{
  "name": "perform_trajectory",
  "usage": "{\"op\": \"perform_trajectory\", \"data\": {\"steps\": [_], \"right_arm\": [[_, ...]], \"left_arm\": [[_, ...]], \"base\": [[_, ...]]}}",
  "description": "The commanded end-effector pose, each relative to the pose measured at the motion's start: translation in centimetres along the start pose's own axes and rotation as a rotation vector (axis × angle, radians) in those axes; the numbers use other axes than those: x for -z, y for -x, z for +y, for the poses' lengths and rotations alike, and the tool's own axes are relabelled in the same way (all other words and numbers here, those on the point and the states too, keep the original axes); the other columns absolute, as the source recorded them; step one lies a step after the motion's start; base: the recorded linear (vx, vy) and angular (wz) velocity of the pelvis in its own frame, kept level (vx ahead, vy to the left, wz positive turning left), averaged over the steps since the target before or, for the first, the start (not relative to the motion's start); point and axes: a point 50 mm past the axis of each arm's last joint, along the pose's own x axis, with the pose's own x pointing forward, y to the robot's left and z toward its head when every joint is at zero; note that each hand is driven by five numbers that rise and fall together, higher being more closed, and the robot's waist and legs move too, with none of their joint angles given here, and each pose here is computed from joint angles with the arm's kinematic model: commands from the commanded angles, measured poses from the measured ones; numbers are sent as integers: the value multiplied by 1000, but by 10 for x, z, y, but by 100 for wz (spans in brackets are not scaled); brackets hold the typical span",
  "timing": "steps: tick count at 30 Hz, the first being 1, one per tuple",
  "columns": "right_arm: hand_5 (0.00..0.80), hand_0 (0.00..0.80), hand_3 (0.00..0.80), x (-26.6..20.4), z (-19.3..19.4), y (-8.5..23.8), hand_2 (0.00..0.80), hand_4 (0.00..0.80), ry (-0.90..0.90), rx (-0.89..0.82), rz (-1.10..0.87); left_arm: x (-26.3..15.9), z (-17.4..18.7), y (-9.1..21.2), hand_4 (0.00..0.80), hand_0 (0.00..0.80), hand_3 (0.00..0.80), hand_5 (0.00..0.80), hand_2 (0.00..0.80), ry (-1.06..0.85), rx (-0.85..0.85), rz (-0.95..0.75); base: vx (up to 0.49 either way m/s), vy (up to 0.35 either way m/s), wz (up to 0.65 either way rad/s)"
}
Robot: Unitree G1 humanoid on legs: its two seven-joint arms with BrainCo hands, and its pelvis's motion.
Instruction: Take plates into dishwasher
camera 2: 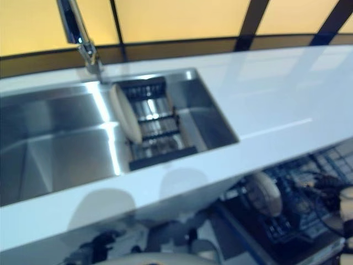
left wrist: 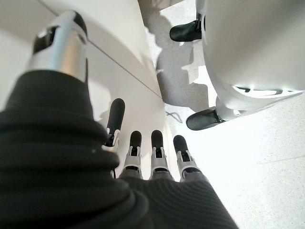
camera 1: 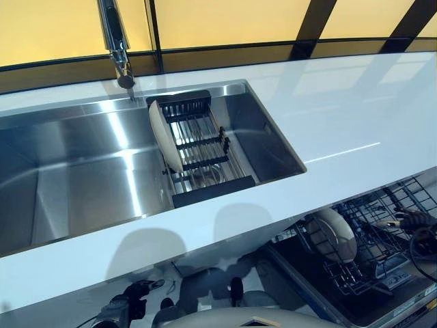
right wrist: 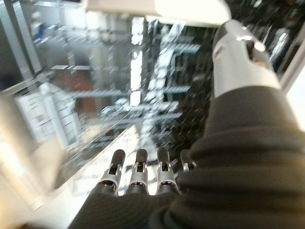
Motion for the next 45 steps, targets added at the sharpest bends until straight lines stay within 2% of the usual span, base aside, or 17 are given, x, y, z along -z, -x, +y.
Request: {"op": "perform_trajectory", "data": {"steps": [1, 11, 17, 21, 32, 38, 45], "right_arm": [[0, 0, 0, -5, -42, 15, 0, 0, -42, 145, -13], [0, 0, 0, -3, -89, 44, 0, 0, -235, 476, 12], [0, 0, 0, -47, -112, 67, 0, 0, -409, 690, -185], [0, 0, 0, -81, -121, 84, 0, 0, -470, 752, -335], [0, 0, 0, -147, -136, 124, 0, 0, -485, 776, -612], [0, 0, 0, -199, -115, 145, 0, 0, -501, 622, -840], [0, 0, 0, -243, -75, 150, 0, 0, -414, 443, -970]], "left_arm": [[-35, 9, -3, 0, 0, 0, 0, 0, -15, -31, -101], [-37, 7, -3, 0, 0, 0, 0, 0, 7, -33, -108], [-32, 5, -3, 0, 0, 0, 0, 0, 29, -33, -99], [-28, 2, -4, 0, 0, 0, 0, 0, 41, -27, -90], [-19, -2, -4, 0, 0, 0, 0, 0, 34, -19, -69], [-17, -3, -4, 0, 0, 0, 0, 0, 19, -10, -56], [-19, -7, -5, 0, 0, 0, 0, 0, 7, -3, -47]], "base": [[3, 6, -3], [-1, 10, -4], [4, 21, 0], [11, 49, 0], [1, 8, 0], [6, -1, 1], [22, -3, 4]]}}
